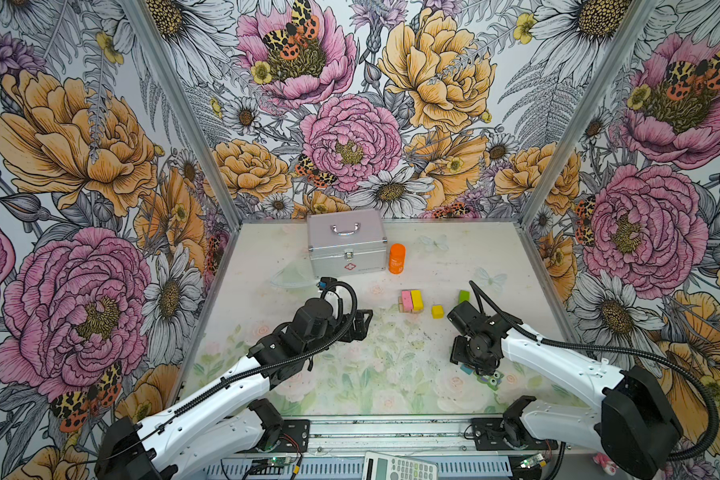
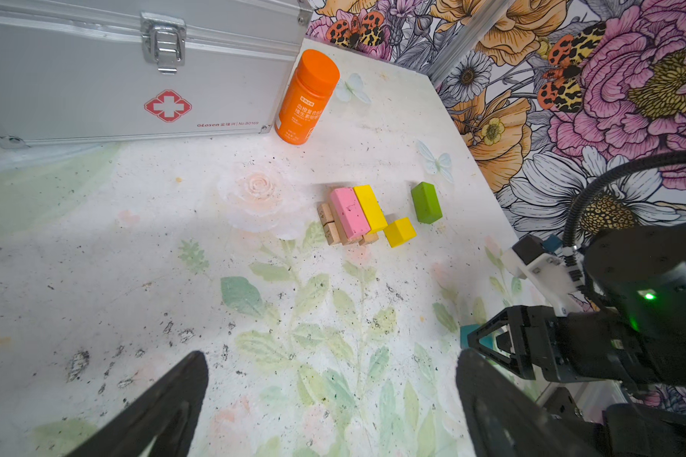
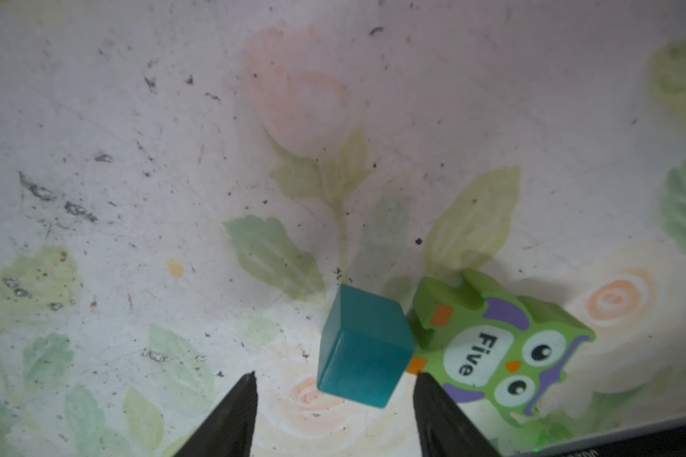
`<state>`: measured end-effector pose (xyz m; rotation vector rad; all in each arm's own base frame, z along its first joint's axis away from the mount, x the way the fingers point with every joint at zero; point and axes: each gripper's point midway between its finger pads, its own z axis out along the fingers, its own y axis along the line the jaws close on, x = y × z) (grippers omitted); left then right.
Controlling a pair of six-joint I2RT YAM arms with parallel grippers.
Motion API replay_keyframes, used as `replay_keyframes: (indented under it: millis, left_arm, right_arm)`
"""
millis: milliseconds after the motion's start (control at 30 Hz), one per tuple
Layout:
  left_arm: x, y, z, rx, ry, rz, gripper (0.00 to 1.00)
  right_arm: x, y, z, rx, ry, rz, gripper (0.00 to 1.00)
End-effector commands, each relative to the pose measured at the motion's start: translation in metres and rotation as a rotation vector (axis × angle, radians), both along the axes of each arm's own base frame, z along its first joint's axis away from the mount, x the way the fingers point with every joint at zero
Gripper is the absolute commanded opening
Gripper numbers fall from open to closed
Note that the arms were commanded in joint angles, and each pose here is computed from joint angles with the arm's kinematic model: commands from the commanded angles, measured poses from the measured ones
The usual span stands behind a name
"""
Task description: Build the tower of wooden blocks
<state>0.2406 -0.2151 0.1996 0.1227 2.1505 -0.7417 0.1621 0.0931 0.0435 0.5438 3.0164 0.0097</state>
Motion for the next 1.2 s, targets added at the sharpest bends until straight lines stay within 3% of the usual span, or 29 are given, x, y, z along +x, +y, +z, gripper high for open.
replay_keyframes:
  millis: [0, 200, 467, 567, 1000, 1167]
  left_arm:
    - [-0.002, 0.002, 0.005, -0.009, -0.019, -0.013, 0.99]
    - [-0.003, 0.006, 0.007, -0.008, -0.024, -0.004, 0.99]
    - [-0.003, 0.013, 0.007, 0.002, -0.026, 0.013, 0.99]
    - [-0.004, 0.019, 0.008, 0.004, -0.030, 0.027, 0.99]
    - [-0.006, 0.041, 0.015, 0.015, -0.044, 0.070, 0.99]
    - [-0.008, 0.045, 0.017, 0.005, -0.050, 0.079, 0.99]
  right_arm:
    - [0.004, 0.005, -0.006, 0.010, -0.006, 0.006, 0.65]
    - [0.011, 0.005, -0.010, -0.013, -0.006, 0.016, 0.61]
    - [0.025, 0.002, -0.010, -0.051, -0.010, 0.024, 0.44]
    - [0.036, 0.003, -0.008, -0.054, -0.020, 0.025, 0.42]
    - [0.102, 0.004, -0.004, -0.051, -0.045, 0.023, 0.41]
    - [0.105, 0.006, 0.007, -0.034, -0.071, 0.019, 0.49]
